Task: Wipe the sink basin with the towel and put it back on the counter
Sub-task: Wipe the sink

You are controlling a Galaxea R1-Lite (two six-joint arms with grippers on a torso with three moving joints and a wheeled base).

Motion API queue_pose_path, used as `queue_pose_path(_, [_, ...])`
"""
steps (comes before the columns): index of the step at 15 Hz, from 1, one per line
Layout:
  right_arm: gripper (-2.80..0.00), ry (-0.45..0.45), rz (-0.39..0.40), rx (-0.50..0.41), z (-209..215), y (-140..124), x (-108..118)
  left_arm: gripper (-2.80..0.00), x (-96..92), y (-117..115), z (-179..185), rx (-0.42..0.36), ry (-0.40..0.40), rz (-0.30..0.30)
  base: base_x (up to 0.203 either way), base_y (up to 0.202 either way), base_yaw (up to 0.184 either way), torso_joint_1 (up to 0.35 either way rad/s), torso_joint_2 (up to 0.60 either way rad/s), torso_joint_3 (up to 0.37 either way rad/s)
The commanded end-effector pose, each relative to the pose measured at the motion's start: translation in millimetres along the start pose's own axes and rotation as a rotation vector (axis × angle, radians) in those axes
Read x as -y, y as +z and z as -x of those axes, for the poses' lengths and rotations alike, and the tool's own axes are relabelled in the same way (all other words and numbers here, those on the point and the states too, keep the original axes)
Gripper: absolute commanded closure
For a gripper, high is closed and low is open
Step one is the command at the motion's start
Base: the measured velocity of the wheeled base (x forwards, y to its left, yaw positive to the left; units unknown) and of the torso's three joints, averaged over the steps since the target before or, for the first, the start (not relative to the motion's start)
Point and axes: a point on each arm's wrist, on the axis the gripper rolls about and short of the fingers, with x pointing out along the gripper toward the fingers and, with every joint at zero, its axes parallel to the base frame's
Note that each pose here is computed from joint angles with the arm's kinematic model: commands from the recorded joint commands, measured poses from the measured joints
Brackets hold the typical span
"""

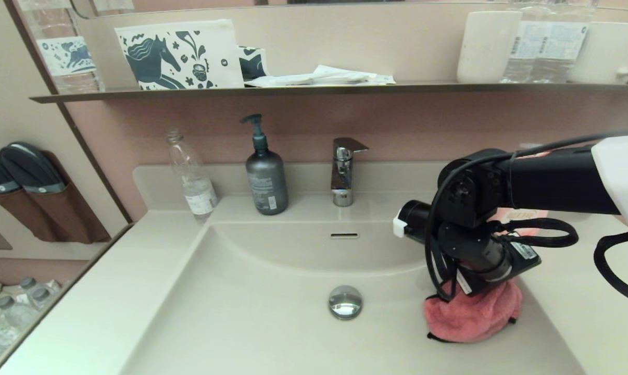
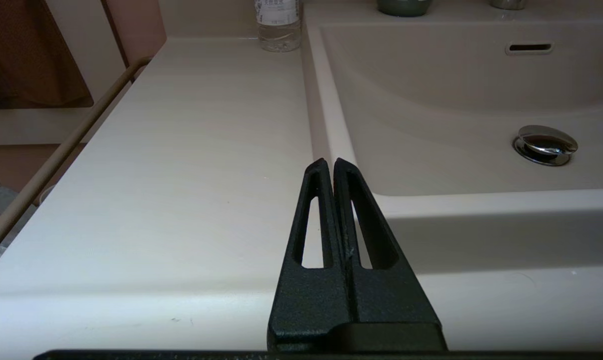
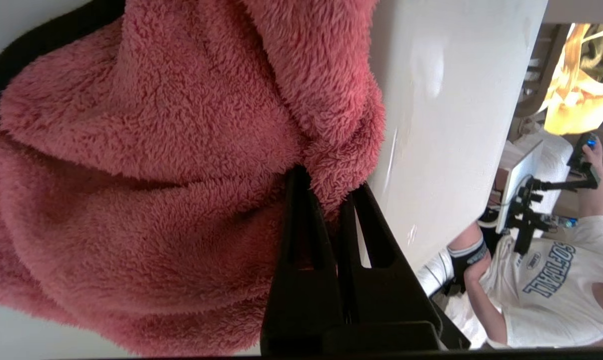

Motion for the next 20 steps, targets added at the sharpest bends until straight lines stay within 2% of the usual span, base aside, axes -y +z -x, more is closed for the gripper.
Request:
queue_pose_path(1, [0.00,-0.018,0.018,-0.017,8,-11,-8,0.00,0.0,0,0,-0.001,0.001,0.000,0.000,0.000,0.000,0.000,0.00,0.000])
queue_pose_path(6, [0.00,0.035,0.042,-0.108,29,-37,-23,0.00,0.0,0,0,-0.001,0.000,0.000,0.000,0.000,0.000,0.000,0.00,0.000])
queue_pose_path(10, [0.00,0.126,0.092,-0.208,43,-51,-24,0.00,0.0,0,0,-0.001,0.000,0.000,0.000,0.000,0.000,0.000,0.00,0.000])
queue_pose_path(12, [0.00,0.139,0.108,-0.215,46,-54,-25,0.00,0.0,0,0,-0.001,0.001,0.000,0.000,0.000,0.000,0.000,0.00,0.000])
queue_pose_path(14, [0.00,0.124,0.113,-0.213,43,-53,-26,0.00,0.0,0,0,-0.001,0.001,0.000,0.000,0.000,0.000,0.000,0.00,0.000])
queue_pose_path(20, [0.00,-0.024,0.150,-0.234,14,-52,-21,0.00,0.0,0,0,-0.001,0.000,0.000,0.000,0.000,0.000,0.000,0.00,0.000])
